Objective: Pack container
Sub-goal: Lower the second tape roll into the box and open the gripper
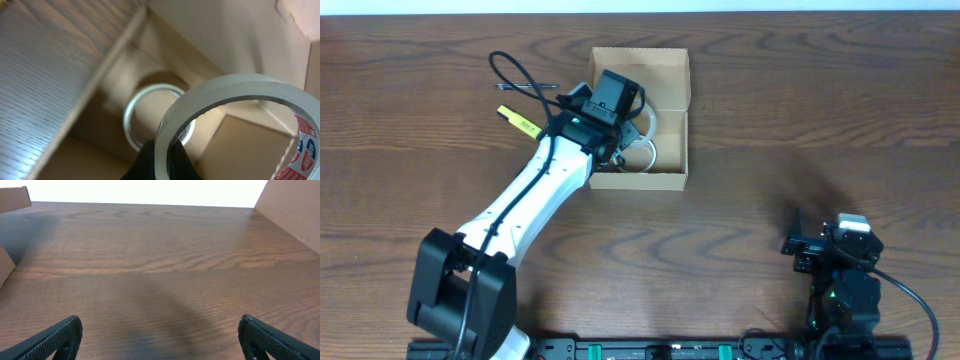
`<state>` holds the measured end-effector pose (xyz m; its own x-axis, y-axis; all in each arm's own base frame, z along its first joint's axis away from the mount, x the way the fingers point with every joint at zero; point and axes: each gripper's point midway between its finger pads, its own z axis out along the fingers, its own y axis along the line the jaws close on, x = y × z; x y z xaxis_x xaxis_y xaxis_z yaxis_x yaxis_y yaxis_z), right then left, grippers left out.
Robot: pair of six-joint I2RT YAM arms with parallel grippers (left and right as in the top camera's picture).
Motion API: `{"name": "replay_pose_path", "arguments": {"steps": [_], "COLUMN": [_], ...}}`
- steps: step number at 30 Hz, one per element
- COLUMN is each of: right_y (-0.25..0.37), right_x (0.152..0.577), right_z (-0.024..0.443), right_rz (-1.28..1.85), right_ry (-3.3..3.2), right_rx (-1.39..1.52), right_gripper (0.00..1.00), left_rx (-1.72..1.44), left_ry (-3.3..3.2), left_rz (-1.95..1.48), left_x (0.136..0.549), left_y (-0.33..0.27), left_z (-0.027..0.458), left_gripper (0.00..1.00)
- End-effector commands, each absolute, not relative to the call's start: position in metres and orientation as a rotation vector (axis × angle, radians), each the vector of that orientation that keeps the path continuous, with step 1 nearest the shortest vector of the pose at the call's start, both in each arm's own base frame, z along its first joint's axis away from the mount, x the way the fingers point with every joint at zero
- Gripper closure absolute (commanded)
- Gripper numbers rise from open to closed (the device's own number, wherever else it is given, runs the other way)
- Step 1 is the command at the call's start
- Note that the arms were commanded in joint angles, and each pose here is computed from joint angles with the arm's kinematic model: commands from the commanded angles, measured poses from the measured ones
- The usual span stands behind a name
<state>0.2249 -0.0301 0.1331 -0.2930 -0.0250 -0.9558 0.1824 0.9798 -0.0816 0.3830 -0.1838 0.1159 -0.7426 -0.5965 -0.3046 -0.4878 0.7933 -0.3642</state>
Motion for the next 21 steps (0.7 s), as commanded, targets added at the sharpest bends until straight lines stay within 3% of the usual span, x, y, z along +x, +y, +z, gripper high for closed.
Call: {"name": "replay_pose_path", "arguments": {"steps": [1,10,15,21], "right_y": [-0.032,-0.032,-0.032,-0.032], "right_x": [0.225,0.225,0.224,0.224], "right_z": [0.132,0.132,0.133,0.132], "right_rz": [-0.197,-0.197,-0.198,-0.197], "right_ry": [1.855,1.855,1.855,1.855], "right_rx": [0.138,0.138,0.139,0.139], "right_gripper": [0.01,0.01,0.01,0.01], "left_rx": [-0.757,-0.664,-0.667,-0.671], "left_ry": [2.599,2.668,2.668,2.591], "left_rz": [-0.393,-0.355,-0.327,-0.325], "left_x": [0.384,0.373,0.374,0.385], "left_y": [-0.199,-0.217,-0.216,-0.212], "left_z": [0.117,0.097,0.092,0.107], "left_gripper": [0.94,0.89,0.67,0.57]}}
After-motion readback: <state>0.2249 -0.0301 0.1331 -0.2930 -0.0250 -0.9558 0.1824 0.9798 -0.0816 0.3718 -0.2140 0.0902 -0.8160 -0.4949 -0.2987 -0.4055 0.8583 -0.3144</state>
